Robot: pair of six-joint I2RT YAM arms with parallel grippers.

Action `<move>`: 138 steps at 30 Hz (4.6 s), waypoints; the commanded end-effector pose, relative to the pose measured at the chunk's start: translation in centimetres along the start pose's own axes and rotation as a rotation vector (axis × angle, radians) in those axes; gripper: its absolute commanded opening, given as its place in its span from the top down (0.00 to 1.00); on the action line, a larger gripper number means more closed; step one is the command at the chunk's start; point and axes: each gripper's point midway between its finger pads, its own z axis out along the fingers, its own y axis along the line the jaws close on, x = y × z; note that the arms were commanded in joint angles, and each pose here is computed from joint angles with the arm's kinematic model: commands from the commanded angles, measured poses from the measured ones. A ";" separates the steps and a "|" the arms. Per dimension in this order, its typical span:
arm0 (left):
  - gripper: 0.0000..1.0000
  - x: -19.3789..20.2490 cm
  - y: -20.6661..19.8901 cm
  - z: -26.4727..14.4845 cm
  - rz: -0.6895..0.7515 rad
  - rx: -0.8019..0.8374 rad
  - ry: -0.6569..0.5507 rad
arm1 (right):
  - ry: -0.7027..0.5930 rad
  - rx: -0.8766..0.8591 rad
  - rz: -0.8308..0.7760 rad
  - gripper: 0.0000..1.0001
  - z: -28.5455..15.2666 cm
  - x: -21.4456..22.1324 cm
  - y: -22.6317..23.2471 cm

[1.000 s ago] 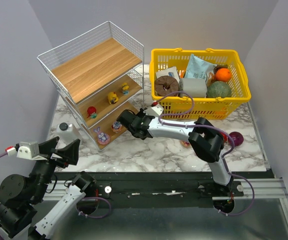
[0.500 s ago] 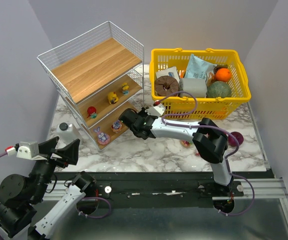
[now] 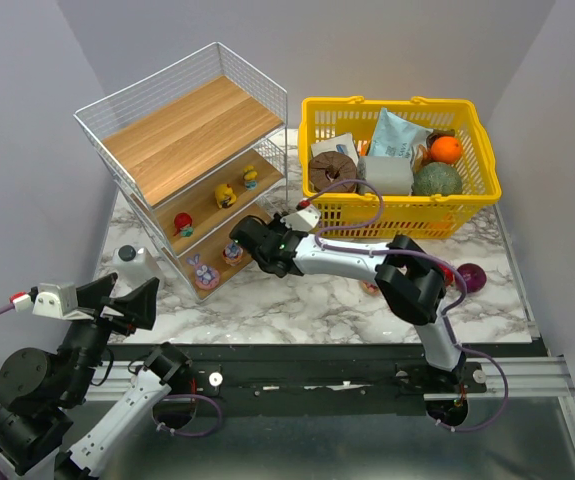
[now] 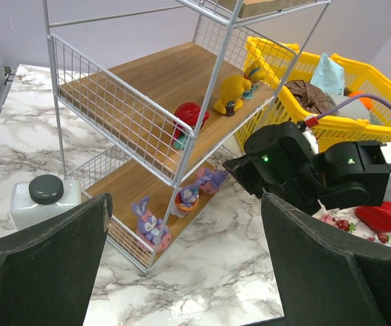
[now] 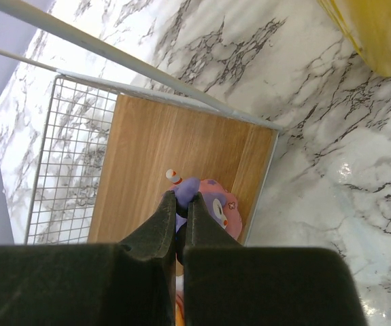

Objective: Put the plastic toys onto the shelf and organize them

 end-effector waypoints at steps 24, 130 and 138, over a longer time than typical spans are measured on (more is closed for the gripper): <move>0.01 -0.2 0.9 -0.6 -0.011 -0.022 -0.017 | -0.104 0.124 -0.066 0.81 1.1 -0.2 -0.6; 0.01 0.8 -1.0 -1.2 -0.104 0.097 0.016 | 0.168 0.193 -0.224 0.99 -5.9 -11.0 -24.7; 0.01 0.6 -1.2 -1.0 -0.102 0.099 0.014 | 0.210 0.052 -0.287 1.00 -7.0 -12.1 -20.0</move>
